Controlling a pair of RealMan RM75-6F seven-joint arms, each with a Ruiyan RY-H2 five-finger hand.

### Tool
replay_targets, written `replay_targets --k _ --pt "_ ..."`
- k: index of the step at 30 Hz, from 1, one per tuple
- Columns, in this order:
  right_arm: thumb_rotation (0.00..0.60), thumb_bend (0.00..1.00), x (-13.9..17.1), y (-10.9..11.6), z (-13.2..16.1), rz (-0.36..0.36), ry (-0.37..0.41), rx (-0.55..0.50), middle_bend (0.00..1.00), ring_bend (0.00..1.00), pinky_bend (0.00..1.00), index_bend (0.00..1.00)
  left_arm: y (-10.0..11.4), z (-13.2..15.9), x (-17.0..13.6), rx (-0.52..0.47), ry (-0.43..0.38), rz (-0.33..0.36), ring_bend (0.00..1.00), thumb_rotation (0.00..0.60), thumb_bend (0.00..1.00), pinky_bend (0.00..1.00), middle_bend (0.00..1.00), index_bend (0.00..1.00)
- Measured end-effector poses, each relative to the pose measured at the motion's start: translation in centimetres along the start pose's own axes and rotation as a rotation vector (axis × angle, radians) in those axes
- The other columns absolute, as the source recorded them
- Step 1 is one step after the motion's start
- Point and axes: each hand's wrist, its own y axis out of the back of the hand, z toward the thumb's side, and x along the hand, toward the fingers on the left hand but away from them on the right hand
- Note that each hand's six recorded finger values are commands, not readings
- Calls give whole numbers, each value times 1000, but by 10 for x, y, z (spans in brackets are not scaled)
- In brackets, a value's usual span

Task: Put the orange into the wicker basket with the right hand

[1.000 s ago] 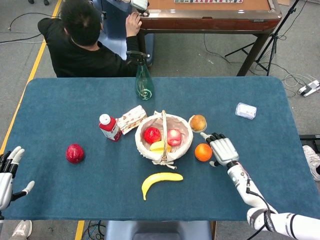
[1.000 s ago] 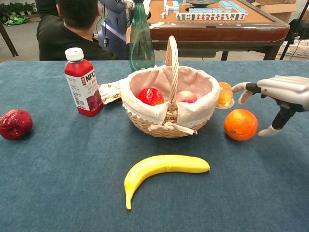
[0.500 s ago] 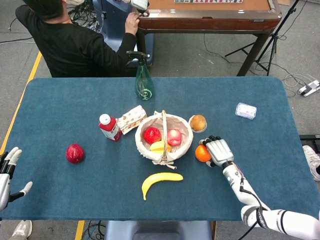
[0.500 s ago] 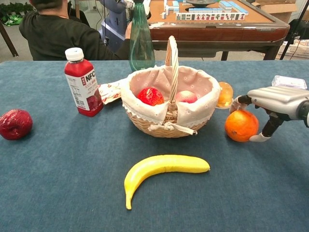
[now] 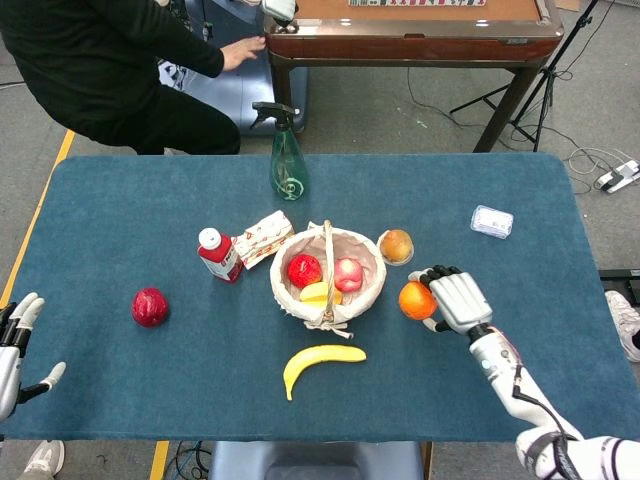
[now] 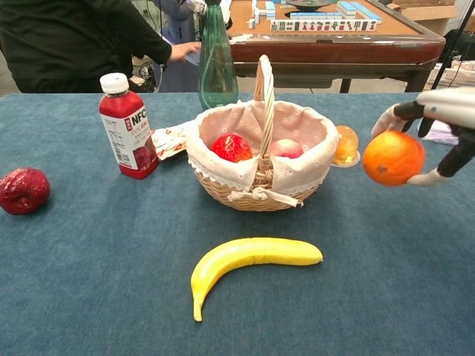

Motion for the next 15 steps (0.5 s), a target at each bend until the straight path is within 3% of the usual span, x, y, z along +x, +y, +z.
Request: replay_targets --k 6,10,15 --pt "600 250 8 42 11 -90 35 -39 363 223 319 368 -1 7 1 0 -20 0 0 600 246 40 0 40" --pt "600 250 -2 49 25 -87 60 -55 330 223 320 347 0 8 0 -4 -20 4 0 600 246 40 0 39" --pt "600 249 -18 48 47 -63 87 -50 254 223 319 221 2 5 -2 -7 -13 10 0 600 246 40 0 39"
